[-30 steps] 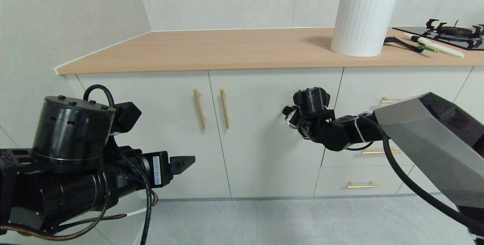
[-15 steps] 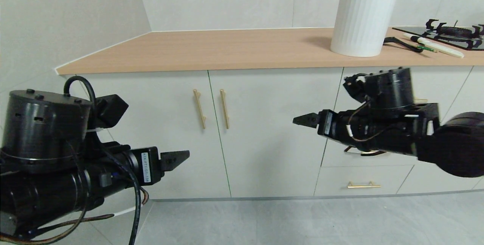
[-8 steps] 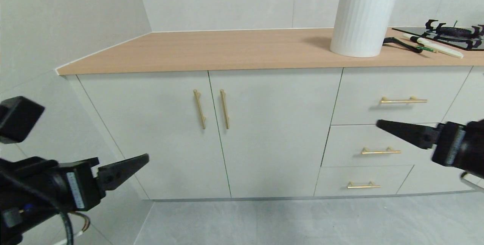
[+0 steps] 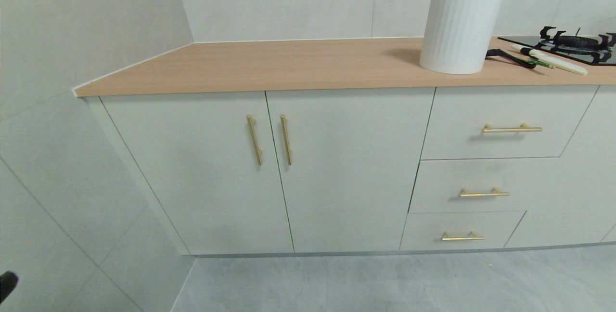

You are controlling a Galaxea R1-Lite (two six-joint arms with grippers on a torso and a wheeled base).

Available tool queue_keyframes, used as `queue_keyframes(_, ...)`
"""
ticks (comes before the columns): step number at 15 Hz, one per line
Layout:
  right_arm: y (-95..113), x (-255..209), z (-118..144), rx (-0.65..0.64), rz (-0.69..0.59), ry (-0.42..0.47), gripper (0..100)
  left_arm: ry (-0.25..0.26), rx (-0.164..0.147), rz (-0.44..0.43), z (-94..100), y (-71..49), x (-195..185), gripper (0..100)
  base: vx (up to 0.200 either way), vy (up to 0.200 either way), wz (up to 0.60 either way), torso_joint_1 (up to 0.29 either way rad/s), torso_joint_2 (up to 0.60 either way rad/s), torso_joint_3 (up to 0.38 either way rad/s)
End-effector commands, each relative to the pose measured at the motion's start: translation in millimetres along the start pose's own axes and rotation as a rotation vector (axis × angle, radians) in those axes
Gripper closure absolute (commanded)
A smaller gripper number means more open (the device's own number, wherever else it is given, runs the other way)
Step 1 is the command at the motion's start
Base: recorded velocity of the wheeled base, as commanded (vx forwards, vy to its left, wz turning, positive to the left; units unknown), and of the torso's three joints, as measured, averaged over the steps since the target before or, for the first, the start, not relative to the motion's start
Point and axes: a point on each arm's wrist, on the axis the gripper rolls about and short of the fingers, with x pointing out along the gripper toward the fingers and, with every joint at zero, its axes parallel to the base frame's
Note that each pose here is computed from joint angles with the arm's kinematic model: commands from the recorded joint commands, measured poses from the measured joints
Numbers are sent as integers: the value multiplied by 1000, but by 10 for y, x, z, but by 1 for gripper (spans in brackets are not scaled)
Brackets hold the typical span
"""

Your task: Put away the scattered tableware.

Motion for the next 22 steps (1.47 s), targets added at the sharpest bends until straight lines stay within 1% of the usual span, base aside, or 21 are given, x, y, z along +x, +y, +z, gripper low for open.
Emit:
queue_keyframes(1, -55, -500, -229, -53, -132, -127, 0, -160, -12, 70, -232, 95, -444, 0, 0, 0, 0, 0, 0, 0)
queue_keyframes(2, -32, -548, -236, -57, -159, -150, 0, -175, -13, 69, -285, 99, -509, 0, 0, 0, 0, 0, 0, 0)
queue_keyframes(3, -29, -592, -282, -63, -158, -161, 0, -186, -13, 67, -348, 100, -574, 0, 0, 0, 0, 0, 0, 0)
queue_keyframes(4, -27, -609, -411, -90, -183, -128, 0, -178, -14, 122, -374, 94, -561, 0, 0, 0, 0, 0, 0, 0)
queue_keyframes(6, -31, -580, -458, -66, -191, -120, 0, -180, -13, 162, -386, 86, -556, 0, 0, 0, 0, 0, 0, 0)
queue_keyframes(7, -34, -562, -493, -56, -194, -107, 0, -190, 0, 210, -431, 59, -564, 0, 0, 0, 0, 0, 0, 0)
queue_keyframes(8, -37, -535, -550, -56, -195, -86, 0, -216, 43, 220, -535, 48, -612, 0, 0, 0, 0, 0, 0, 0)
queue_keyframes(9, -41, -501, -625, -60, -195, -57, 0, -199, 101, 213, -640, 52, -584, 0, 0, 0, 0, 0, 0, 0)
queue_keyframes(10, -46, -471, -699, -63, -196, -32, 0, -175, 124, 229, -702, 68, -534, 0, 0, 0, 0, 0, 0, 0)
queue_keyframes(11, -58, -385, -917, -73, -195, 33, 0, -157, 130, 236, -793, 89, -455, 0, 0, 0, 0, 0, 0, 0)
queue_keyframes(12, -64, -327, -1044, -73, -189, 33, 0, -142, 142, 224, -880, 103, -383, 0, 0, 0, 0, 0, 0, 0)
queue_keyframes(13, -67, -273, -1174, -73, -166, 22, 0, -130, 160, 192, -974, 116, -308, 0, 0, 0, 0, 0, 0, 0)
queue_keyframes(14, -60, -265, -1200, -69, -126, 26, 0, -121, 170, 156, -1073, 129, -238, 0, 0, 0, 0, 0, 0, 0)
queue_keyframes(15, -54, -267, -1237, -70, -88, 66, 0, -126, 181, 129, -1162, 141, -175, 0, 0, 0, 0, 0, 0, 0)
queue_keyframes(16, -49, -266, -1233, -68, -68, 62, 0, -140, 194, 110, -1230, 151, -129, 0, 0, 0, 0, 0, 0, 0)
queue_keyframes(18, -39, -267, -1260, -72, -16, 88, 0, -114, 193, 95, -1255, 152, -126, 0, 0, 0, 0, 0, 0, 0)
queue_keyframes(19, -32, -271, -1280, -72, 22, 114, 0, -89, 197, 75, -1279, 152, -123, 0, 0, 0, 0, 0, 0, 0)
queue_keyframes(20, -30, -271, -1279, -76, 30, 113, 0, -79, 195, 62, -1289, 150, -122, 0, 0, 0, 0, 0, 0, 0)
queue_keyframes(22, -27, -271, -1279, -81, 45, 113, 0, -79, 192, 60, -1289, 150, -122, 0, 0, 0, 0, 0, 0, 0)
